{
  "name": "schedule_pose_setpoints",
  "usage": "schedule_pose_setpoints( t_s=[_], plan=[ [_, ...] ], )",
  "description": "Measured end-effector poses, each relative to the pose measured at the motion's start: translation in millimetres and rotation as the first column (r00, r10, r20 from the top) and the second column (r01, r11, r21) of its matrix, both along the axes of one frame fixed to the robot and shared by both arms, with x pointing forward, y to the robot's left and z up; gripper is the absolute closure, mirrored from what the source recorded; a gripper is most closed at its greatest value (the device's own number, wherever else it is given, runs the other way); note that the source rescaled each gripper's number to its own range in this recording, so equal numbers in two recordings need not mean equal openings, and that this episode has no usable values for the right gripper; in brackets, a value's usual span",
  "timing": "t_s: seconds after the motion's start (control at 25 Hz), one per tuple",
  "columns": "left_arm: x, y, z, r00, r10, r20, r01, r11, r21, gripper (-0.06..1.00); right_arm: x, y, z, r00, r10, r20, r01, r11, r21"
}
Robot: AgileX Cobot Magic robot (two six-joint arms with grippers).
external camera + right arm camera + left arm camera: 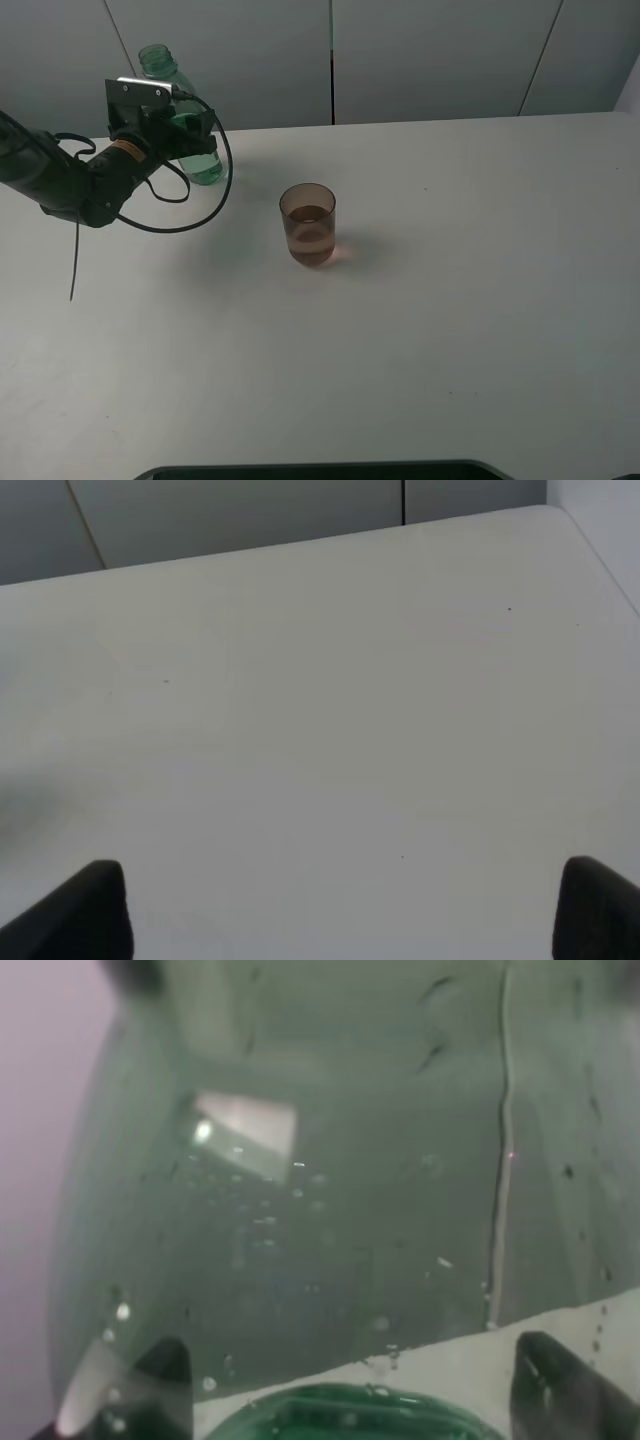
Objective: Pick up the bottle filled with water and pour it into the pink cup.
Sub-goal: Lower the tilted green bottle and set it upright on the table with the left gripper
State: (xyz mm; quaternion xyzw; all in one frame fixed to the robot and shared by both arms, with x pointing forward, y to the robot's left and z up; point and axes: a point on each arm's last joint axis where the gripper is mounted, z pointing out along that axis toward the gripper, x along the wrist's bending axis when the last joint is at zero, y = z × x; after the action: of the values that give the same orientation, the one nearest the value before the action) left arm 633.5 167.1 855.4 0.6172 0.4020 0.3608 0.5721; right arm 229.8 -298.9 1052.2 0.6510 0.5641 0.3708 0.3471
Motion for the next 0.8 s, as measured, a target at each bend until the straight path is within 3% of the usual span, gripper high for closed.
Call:
schedule_pose_setpoints(
  t_s=[0.04, 0.08, 0.12, 0.2, 0.4, 0.8],
  plan=[
    [0, 0, 1, 1.0, -0.001, 0.009, 0.001, 1.0, -0.004, 0.31, 0, 0, 0, 1.0, 0.0, 0.0, 0.0, 1.0, 0.0],
    [0, 0, 2, 1.0, -0.003, 0.016, 0.003, 1.0, -0.006, 0.14, 0, 0, 0, 1.0, 0.0, 0.0, 0.0, 1.0, 0.0],
    [0, 0, 2, 1.0, -0.004, 0.023, 0.004, 1.0, -0.01, 0.07, 0, 0, 0, 1.0, 0.0, 0.0, 0.0, 1.0, 0.0],
    [0, -1, 3, 1.0, -0.006, 0.027, 0.006, 1.0, -0.011, 0.01, 0, 0, 0, 1.0, 0.0, 0.0, 0.0, 1.0, 0.0],
    [0, -1, 7, 1.0, -0.012, 0.026, 0.012, 1.0, -0.005, 0.0, 0, 0, 0, 1.0, 0.0, 0.0, 0.0, 1.0, 0.0],
    [0, -2, 74, 0.991, -0.022, 0.129, 0.025, 0.999, -0.02, -0.05, 0, 0, 0, 1.0, 0.0, 0.0, 0.0, 1.0, 0.0]
  ],
)
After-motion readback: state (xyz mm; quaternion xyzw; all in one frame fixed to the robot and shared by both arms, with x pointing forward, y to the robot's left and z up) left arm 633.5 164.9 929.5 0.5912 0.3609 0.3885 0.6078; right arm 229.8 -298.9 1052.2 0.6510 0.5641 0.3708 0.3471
